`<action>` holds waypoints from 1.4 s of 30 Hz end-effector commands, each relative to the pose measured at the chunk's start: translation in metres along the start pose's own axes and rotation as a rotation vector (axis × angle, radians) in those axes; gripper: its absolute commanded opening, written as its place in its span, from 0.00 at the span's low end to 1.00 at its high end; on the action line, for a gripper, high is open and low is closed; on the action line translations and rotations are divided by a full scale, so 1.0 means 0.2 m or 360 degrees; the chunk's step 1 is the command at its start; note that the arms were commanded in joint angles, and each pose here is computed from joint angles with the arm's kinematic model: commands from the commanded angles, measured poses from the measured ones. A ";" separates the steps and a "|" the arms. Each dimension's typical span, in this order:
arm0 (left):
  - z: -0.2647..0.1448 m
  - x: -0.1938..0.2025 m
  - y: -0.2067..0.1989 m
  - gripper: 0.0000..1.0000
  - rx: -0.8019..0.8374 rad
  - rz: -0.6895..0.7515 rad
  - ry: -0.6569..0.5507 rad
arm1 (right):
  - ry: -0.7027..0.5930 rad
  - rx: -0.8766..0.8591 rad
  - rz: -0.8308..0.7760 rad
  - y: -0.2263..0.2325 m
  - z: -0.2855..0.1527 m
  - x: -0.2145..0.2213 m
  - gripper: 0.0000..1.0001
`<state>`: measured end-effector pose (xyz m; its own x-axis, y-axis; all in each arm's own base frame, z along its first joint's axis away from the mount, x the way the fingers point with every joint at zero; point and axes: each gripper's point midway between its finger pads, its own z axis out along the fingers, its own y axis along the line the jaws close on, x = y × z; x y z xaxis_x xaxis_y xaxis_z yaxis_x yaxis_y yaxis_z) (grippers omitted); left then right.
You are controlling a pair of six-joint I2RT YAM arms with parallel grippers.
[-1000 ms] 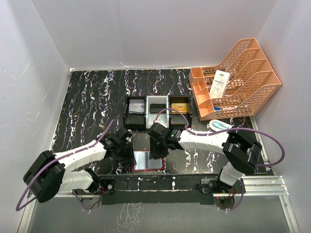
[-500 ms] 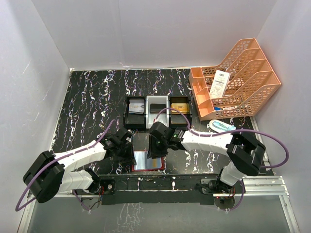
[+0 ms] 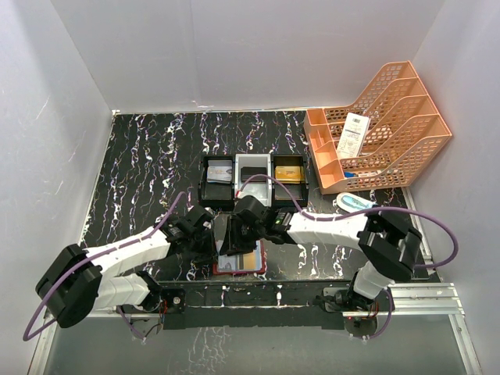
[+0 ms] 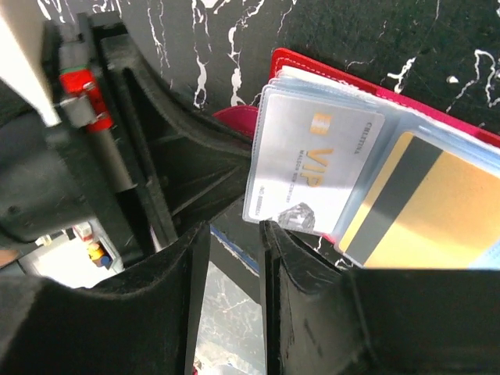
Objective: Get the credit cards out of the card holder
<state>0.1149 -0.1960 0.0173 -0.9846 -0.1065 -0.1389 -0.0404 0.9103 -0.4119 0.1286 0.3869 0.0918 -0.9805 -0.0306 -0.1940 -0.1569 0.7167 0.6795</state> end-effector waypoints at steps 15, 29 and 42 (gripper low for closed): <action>-0.29 -0.14 0.04 0.38 -0.0093 -0.0139 -0.0385 | -0.0197 0.0044 0.0024 -0.03 0.00 -0.10 0.36; -0.34 -0.17 -0.26 0.44 0.0307 0.0041 -0.0314 | -0.0288 0.0004 0.0142 -0.07 -0.04 -0.09 0.37; -0.12 -0.03 -0.13 0.23 0.0150 0.0031 -0.0048 | -0.0143 0.0071 0.0140 -0.13 0.11 -0.04 0.30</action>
<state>0.1297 -0.2132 0.0623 -0.9674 -0.1347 -0.2144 -0.0068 0.8603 -0.5098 0.1349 0.3686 0.0503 -0.9794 0.0886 -0.1816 -0.0505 0.7627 0.6448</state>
